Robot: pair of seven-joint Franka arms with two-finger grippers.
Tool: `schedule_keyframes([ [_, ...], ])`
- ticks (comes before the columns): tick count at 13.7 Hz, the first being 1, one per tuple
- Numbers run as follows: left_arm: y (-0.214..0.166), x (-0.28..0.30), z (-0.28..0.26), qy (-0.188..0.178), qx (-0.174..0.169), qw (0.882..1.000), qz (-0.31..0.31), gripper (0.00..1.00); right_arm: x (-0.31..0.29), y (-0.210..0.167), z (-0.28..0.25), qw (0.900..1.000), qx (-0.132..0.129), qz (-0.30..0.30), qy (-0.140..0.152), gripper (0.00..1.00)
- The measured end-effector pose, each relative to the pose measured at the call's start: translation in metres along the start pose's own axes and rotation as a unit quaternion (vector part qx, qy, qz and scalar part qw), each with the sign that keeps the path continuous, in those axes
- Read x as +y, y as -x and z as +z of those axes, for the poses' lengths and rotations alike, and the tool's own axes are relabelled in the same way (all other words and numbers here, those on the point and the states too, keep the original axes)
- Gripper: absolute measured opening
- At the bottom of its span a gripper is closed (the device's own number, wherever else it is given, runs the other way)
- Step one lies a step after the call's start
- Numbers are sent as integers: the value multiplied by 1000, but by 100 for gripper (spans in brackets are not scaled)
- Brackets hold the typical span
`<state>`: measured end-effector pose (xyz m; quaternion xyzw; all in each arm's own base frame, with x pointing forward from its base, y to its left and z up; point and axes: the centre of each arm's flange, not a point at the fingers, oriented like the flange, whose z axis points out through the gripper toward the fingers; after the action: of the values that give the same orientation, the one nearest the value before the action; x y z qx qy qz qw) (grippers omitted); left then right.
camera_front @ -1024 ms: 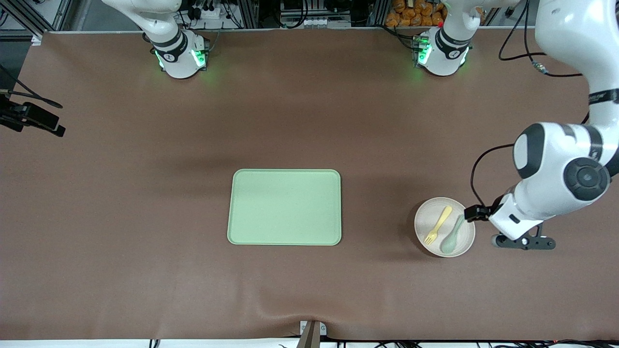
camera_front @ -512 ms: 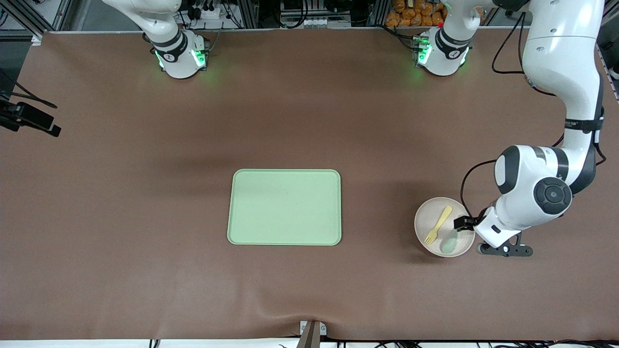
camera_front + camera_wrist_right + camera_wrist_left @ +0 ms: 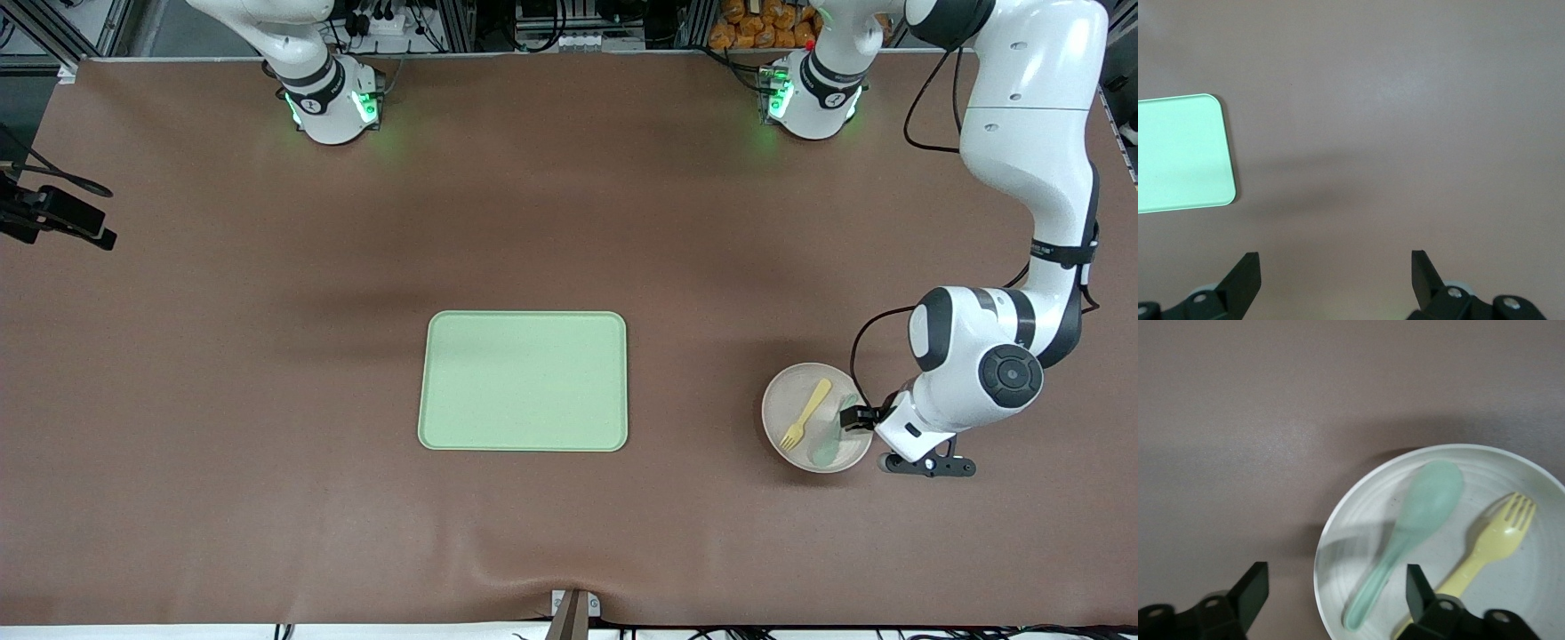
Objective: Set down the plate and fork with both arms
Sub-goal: 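Close the left gripper on the white plate's rim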
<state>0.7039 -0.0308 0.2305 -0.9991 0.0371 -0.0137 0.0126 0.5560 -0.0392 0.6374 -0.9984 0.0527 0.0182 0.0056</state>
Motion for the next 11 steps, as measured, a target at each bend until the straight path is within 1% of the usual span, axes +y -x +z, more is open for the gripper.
schedule_keyframes([
  [3,0,-4,14,1,4,1000,-3,83,4,0,3,1000,-6,3,1,100],
  [4,0,-4,15,1,4,1000,-3,77,6,0,4,1000,-7,5,1,100],
  [5,0,-6,15,1,4,1000,-4,77,7,-1,5,1000,-8,6,1,100],
  [6,0,-8,15,1,4,1000,-6,69,7,-2,8,1000,-10,6,1,100],
  [11,3,-12,19,4,0,1000,-11,66,6,-9,20,1000,-21,4,1,100],
])
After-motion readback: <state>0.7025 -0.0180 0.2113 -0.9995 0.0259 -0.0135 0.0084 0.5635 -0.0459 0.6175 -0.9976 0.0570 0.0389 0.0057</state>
